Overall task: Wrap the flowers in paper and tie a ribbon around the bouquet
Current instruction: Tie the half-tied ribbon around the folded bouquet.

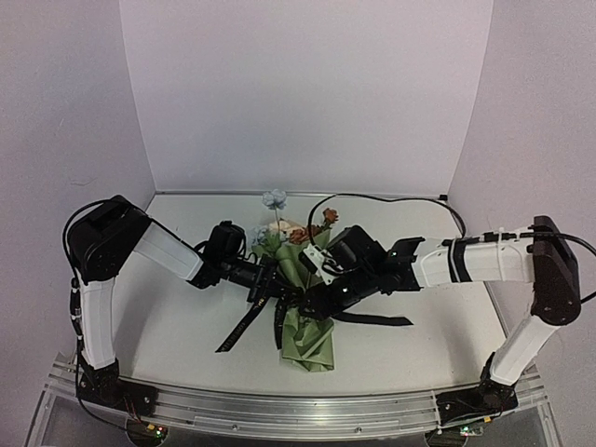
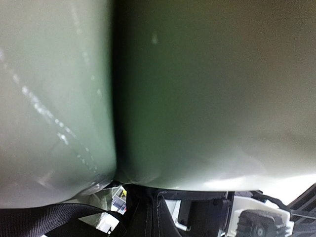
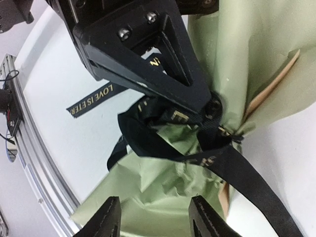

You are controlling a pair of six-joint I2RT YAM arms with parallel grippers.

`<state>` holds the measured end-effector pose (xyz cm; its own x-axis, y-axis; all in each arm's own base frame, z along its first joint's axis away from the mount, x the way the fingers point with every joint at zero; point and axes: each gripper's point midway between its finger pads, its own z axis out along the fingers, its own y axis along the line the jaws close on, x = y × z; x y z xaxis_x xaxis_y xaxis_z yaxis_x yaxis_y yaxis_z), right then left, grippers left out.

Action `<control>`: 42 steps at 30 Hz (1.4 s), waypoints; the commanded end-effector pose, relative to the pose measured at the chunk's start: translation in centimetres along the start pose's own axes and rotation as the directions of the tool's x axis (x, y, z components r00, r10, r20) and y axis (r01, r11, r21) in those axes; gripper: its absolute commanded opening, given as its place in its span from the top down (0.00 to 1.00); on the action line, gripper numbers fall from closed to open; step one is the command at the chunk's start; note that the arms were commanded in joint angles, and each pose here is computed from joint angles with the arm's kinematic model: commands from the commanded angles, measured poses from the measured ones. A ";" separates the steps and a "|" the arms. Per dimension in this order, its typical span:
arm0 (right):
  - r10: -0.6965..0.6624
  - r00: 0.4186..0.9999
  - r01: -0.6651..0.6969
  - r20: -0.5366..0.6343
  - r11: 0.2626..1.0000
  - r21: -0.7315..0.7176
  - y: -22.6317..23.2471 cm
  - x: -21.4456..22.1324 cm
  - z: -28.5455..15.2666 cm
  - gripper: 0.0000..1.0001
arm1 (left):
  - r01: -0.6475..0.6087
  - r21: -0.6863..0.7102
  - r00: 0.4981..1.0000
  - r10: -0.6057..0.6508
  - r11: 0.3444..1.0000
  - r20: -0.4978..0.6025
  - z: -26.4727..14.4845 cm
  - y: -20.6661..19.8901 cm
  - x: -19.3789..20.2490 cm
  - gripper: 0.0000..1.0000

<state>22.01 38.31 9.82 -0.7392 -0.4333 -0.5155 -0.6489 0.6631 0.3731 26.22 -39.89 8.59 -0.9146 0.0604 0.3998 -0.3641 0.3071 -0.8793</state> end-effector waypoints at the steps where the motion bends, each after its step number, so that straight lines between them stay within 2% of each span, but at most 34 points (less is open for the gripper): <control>1: -0.022 1.000 0.021 -0.021 1.000 -0.016 0.1 0.5 -3.0 0.46 | -0.067 -0.002 0.997 0.066 0.998 -0.026 0.2 -0.9 0.5 1.00; 5: 0.015 0.997 -0.016 -0.070 1.000 -0.025 1.2 -0.6 -4.8 0.44 | -0.089 -0.057 0.996 0.090 0.994 0.004 0.8 0.3 -0.3 1.00; 9: 0.068 0.994 -0.064 -0.087 0.997 0.051 0.5 -1.6 -4.1 0.46 | -0.108 -0.051 0.993 0.110 0.993 0.035 1.3 0.0 -0.6 1.00; 11: 0.081 0.992 -0.074 -0.098 0.994 0.078 0.4 -2.3 -3.8 0.46 | -0.132 -0.099 0.988 0.139 0.986 0.069 1.6 0.5 -1.0 1.00; 18: 0.059 0.977 -0.028 -0.203 0.988 0.152 1.1 -1.8 -2.4 0.45 | -0.154 -0.246 0.961 0.204 0.957 0.189 1.9 4.1 -3.8 1.00; 21: 0.056 0.971 -0.016 -0.231 0.985 0.171 0.5 -1.2 -1.7 0.44 | -0.207 -0.336 0.936 0.286 0.919 0.203 2.2 6.0 -4.5 1.00; 26: 0.060 0.969 -0.027 -0.238 0.990 0.141 2.3 -1.1 -2.0 0.45 | -0.312 -0.482 0.869 0.451 0.819 0.204 1.9 7.7 -5.7 0.99; 30: 0.086 0.967 -0.044 -0.240 0.983 0.177 1.6 0.0 -2.6 0.45 | -0.369 -0.510 0.823 0.528 0.777 0.210 1.2 6.8 -5.6 0.96; 37: 0.094 0.971 -0.044 -0.221 0.974 0.223 0.7 0.4 -3.3 0.45 | -0.482 -0.508 0.738 0.643 0.714 0.205 0.0 2.6 -3.9 0.95; 42: 0.022 0.974 0.028 -0.225 0.976 0.216 0.3 0.3 -3.4 0.47 | -0.543 -0.460 0.746 0.655 0.703 0.120 0.3 2.5 -2.0 0.96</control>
<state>20.42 36.83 10.56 -0.8148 -0.5218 -0.2527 -0.5731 0.7910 0.2143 28.21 -40.14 4.31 -0.9592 0.0622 -0.2758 0.2503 0.6404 -0.7261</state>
